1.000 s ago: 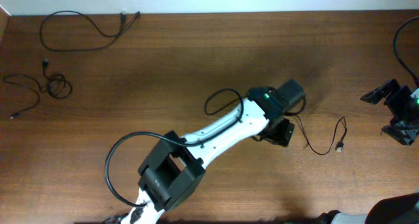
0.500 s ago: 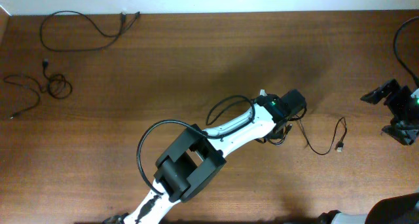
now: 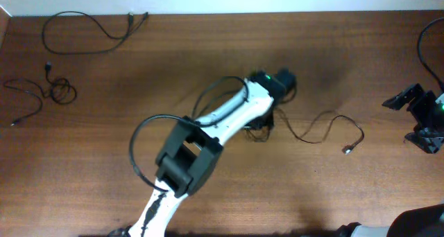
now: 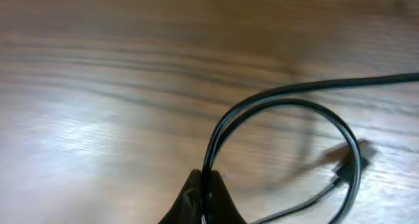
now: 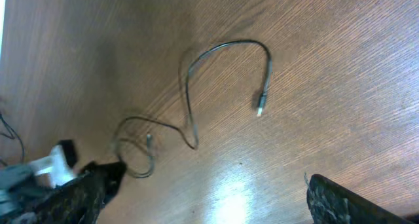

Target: Untangle cables

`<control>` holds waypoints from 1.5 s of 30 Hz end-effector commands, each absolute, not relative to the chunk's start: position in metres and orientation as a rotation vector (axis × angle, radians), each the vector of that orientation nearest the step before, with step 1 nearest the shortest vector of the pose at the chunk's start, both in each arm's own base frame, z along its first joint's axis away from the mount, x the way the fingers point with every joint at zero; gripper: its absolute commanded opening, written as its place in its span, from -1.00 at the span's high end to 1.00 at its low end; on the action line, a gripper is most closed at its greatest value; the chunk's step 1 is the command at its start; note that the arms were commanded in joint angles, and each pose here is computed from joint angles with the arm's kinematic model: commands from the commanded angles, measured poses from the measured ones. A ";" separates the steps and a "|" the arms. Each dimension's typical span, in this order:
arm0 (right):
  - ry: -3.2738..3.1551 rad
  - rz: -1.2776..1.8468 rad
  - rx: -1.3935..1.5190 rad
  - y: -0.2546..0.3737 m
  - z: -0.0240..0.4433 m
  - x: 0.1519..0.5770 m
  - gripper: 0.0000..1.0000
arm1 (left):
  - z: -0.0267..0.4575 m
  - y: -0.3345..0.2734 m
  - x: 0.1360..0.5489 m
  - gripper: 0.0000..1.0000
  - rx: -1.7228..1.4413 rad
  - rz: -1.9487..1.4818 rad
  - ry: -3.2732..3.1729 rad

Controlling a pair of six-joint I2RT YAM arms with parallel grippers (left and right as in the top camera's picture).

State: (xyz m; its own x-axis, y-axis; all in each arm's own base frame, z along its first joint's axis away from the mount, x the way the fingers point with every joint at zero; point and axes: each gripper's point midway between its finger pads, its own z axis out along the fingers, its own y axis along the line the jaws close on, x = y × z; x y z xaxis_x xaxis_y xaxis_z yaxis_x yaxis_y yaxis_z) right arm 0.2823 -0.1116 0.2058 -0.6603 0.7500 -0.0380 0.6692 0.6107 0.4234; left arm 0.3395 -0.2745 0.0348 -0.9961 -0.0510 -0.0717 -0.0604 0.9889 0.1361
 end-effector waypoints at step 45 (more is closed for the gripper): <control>2.615 0.532 1.156 -0.114 0.212 0.282 -0.97 | 0.179 0.383 0.200 0.95 -2.236 0.315 1.856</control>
State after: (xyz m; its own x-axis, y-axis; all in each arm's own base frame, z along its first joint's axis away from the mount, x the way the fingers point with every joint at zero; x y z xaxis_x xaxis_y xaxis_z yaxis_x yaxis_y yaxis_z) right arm 0.2822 -0.1115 0.2058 -0.6629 0.7477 -0.0389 0.6670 0.6133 0.4231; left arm 0.1975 0.3662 0.1958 0.2318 -0.9287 -0.2895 -0.9727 -0.2237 -0.0610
